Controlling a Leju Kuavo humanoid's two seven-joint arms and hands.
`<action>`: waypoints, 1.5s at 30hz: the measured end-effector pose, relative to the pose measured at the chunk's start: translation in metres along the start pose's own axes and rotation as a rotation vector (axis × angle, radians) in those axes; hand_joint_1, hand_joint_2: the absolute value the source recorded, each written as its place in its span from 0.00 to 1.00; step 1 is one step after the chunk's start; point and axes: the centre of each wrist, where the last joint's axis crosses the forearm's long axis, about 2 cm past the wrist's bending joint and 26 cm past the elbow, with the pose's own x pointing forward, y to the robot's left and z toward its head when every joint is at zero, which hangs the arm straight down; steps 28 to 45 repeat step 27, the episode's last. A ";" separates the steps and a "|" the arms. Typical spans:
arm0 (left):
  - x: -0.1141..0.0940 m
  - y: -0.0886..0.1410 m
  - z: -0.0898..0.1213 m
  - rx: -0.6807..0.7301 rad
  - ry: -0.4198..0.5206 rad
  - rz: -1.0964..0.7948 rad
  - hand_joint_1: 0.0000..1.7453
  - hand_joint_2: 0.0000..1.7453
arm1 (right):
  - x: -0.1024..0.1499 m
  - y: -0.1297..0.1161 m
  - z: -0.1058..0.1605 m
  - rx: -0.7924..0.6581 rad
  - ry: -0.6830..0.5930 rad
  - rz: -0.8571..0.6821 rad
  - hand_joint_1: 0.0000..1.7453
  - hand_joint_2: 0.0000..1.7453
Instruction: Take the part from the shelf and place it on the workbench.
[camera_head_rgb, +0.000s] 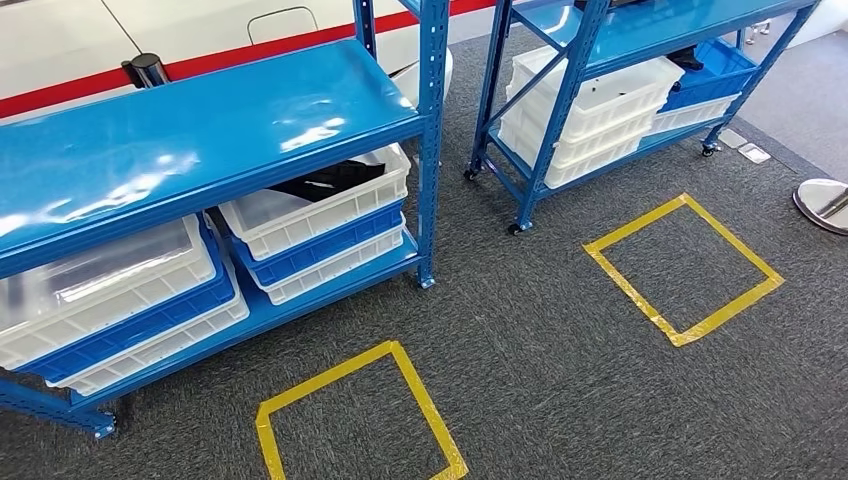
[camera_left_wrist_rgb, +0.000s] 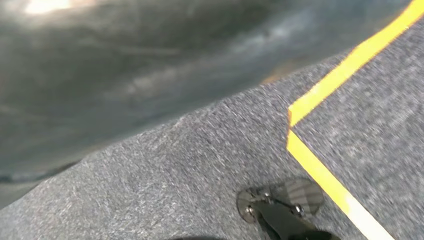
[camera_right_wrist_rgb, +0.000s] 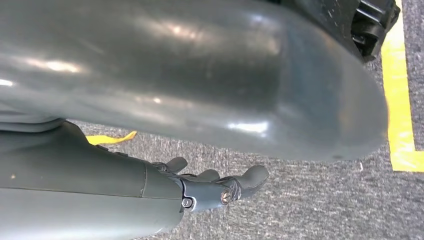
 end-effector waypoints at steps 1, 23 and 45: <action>0.000 0.000 0.000 0.001 0.001 0.000 0.00 0.00 | 0.000 0.000 0.000 0.000 0.000 0.000 0.00 0.00; -0.001 0.000 0.000 0.015 0.009 -0.010 0.00 0.00 | 0.000 0.000 0.000 0.000 -0.001 0.013 0.00 0.00; 0.000 0.000 0.000 0.018 0.009 -0.011 0.00 0.00 | 0.000 0.000 0.000 0.000 -0.001 0.014 0.00 0.00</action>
